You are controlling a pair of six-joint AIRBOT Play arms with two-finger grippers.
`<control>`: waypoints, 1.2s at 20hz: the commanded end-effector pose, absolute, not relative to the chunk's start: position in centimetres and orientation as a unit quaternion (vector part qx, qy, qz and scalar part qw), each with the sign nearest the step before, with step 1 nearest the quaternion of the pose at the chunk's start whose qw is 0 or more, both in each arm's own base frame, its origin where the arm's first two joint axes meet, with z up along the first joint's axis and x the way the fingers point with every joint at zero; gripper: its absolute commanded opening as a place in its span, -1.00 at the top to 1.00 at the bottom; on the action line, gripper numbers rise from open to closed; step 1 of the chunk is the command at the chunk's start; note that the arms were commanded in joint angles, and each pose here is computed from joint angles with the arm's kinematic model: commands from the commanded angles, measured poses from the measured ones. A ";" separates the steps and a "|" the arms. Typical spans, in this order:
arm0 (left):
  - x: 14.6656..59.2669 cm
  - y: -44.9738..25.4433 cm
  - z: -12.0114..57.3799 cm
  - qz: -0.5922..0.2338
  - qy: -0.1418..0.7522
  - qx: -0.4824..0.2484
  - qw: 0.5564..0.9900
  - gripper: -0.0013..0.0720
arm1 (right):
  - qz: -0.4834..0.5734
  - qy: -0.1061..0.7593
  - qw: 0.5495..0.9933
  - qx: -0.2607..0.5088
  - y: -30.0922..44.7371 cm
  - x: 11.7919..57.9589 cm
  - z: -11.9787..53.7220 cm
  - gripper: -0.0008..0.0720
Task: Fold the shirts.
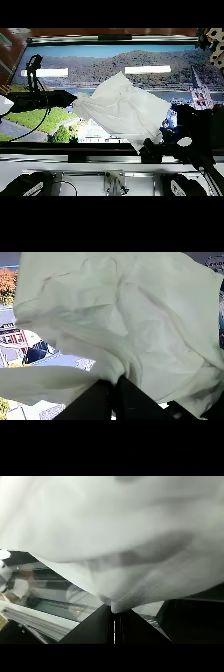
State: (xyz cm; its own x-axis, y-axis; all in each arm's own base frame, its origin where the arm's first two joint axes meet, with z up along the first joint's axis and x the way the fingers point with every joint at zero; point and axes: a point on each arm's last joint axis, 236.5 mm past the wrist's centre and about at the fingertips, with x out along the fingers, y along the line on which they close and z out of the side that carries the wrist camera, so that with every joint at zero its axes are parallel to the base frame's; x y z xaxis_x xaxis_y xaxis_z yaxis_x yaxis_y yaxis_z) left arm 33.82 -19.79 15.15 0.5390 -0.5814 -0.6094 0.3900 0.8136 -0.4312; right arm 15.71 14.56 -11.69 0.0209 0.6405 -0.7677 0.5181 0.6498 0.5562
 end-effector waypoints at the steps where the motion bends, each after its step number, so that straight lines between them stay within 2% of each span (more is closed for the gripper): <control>1: 34.0 -19.5 15.2 -0.281 0.383 -0.107 0.873 0.87 | 0.070 0.696 0.589 0.405 15.4 16.5 -11.5 0.81; 3: 34.2 -19.1 16.5 -0.289 0.361 -0.083 0.883 0.87 | 0.140 0.683 0.615 0.368 16.1 18.0 -8.5 0.81; 5: 34.9 -18.7 20.5 -0.298 0.310 -0.059 0.901 0.87 | 0.240 0.625 0.682 0.295 16.6 21.3 -2.1 0.81; 6: 35.1 -18.5 24.2 -0.305 0.264 -0.041 0.914 0.87 | 0.294 0.567 0.732 0.238 16.7 23.3 3.0 0.81; 8: 34.2 -18.0 33.6 -0.316 0.132 0.016 0.939 0.87 | 0.304 0.402 0.851 0.145 15.1 27.7 16.3 0.81; 10: 30.8 -16.1 45.9 -0.293 -0.034 0.021 0.955 0.87 | 0.240 0.145 0.958 0.061 11.4 28.9 34.9 0.81; 11: 27.9 -14.7 51.9 -0.278 -0.119 0.011 0.953 0.87 | 0.191 0.021 0.980 0.051 8.9 26.6 44.1 0.81; 13: 21.1 -12.2 60.1 -0.262 -0.241 -0.024 0.934 0.87 | 0.161 -0.154 0.972 0.079 6.8 19.2 56.9 0.81; 15: 15.7 -10.6 63.5 -0.261 -0.299 -0.039 0.917 0.87 | 0.176 -0.244 0.951 0.073 7.0 12.7 62.4 0.81; 16: 13.8 -10.2 63.9 -0.261 -0.311 -0.035 0.913 0.87 | 0.179 -0.255 0.948 0.067 7.1 10.9 63.2 0.81; 18: 12.0 -10.1 63.0 -0.259 -0.299 -0.007 0.918 0.87 | 0.183 -0.231 0.954 0.055 7.6 10.4 62.3 0.81; 22: 11.2 -10.0 60.2 -0.253 -0.250 0.040 0.934 0.87 | 0.174 -0.111 0.978 0.027 7.8 13.2 56.9 0.81; 24: 12.7 -10.1 57.9 -0.253 -0.196 0.040 0.947 0.87 | 0.155 -0.022 0.987 0.026 7.1 15.6 52.9 0.81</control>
